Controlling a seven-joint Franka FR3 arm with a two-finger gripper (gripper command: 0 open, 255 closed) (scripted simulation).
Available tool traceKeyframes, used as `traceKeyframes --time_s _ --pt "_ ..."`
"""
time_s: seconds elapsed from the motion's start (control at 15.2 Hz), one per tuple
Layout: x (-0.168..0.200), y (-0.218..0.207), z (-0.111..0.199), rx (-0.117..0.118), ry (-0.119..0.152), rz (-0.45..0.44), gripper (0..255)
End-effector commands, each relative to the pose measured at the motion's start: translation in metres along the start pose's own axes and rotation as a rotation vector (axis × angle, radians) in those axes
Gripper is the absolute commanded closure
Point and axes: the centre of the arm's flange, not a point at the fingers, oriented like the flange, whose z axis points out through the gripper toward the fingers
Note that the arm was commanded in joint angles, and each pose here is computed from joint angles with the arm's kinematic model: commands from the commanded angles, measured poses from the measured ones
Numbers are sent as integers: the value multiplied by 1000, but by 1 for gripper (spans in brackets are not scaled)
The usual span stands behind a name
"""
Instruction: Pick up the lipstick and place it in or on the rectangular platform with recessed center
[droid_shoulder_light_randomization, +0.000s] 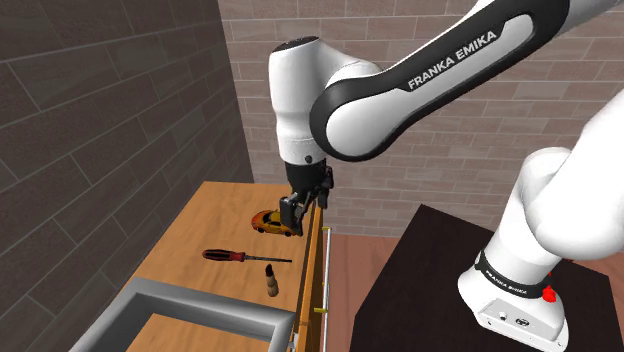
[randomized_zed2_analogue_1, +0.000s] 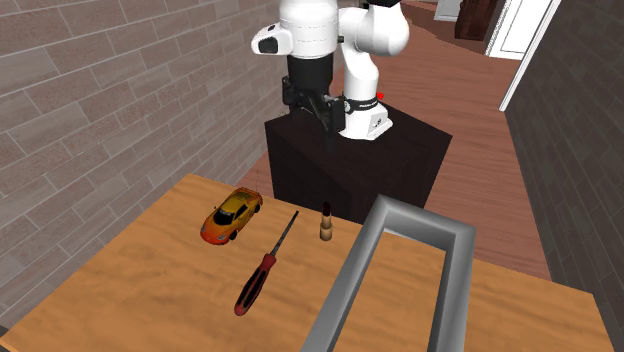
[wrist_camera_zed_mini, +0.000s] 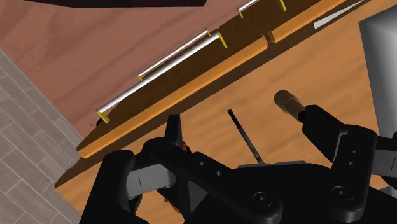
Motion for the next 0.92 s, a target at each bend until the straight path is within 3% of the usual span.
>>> traceKeyframes --time_s 0.0,0.46,0.86 --pt "11 -20 12 4 7 -7 0" --pt "40 -94 54 9 27 -33 0" --pt "43 -100 84 10 29 -35 0"
